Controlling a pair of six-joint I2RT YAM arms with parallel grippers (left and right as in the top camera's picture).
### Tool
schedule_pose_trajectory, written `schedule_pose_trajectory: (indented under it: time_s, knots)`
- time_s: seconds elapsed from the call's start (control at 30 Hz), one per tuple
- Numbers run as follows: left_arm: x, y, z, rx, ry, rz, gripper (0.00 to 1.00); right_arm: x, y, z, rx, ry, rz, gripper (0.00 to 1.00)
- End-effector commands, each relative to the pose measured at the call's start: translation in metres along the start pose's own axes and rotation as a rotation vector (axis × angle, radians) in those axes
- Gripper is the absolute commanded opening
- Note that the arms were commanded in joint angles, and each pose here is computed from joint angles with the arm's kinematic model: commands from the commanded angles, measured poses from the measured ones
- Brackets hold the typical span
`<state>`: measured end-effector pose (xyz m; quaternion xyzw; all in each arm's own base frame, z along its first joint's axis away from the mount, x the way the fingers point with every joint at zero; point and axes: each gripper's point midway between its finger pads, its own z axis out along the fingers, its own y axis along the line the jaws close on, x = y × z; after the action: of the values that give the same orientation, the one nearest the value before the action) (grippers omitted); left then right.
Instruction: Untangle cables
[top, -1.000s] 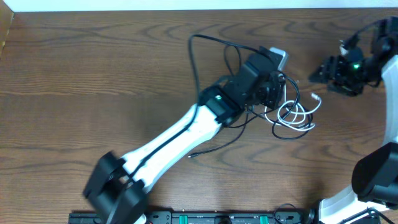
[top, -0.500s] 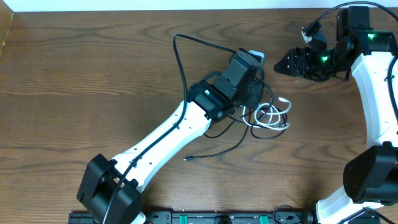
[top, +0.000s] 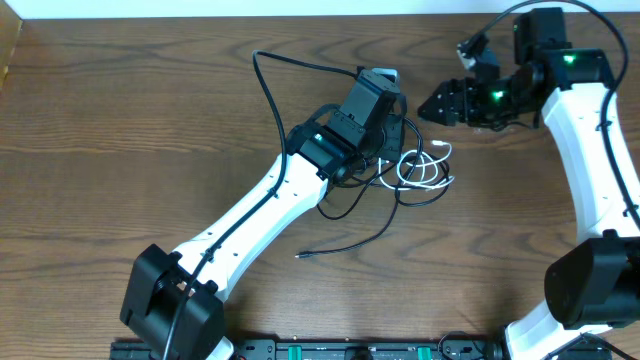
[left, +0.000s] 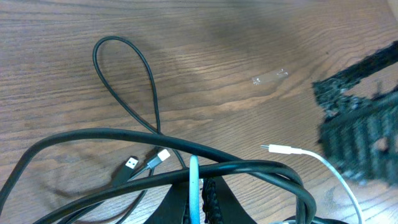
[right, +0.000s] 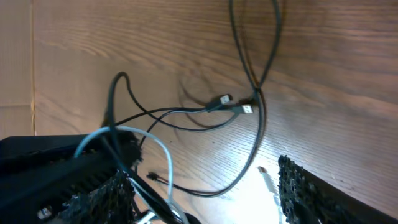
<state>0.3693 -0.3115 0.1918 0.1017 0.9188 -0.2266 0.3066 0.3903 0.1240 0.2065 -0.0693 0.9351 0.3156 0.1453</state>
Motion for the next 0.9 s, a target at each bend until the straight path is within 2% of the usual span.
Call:
schedule_pose_trajectory:
  time_s: [0.0,0.43,0.7,0.87]
  knots:
    - [-0.002,0.002,-0.001,-0.011,-0.009,-0.019,0.08,-0.002,0.016,-0.005,-0.007,-0.02,-0.06,0.73]
    - [-0.003,0.002,-0.001,-0.009,-0.013,-0.037,0.08,0.008,0.031,0.013,0.039,0.027,-0.122,0.68]
    - [-0.008,0.01,-0.001,-0.017,-0.021,-0.067,0.07,0.013,0.024,0.02,0.094,0.046,-0.111,0.62]
    - [-0.009,0.006,-0.001,0.016,-0.014,-0.075,0.08,0.016,0.015,0.032,0.1,0.045,-0.083,0.63]
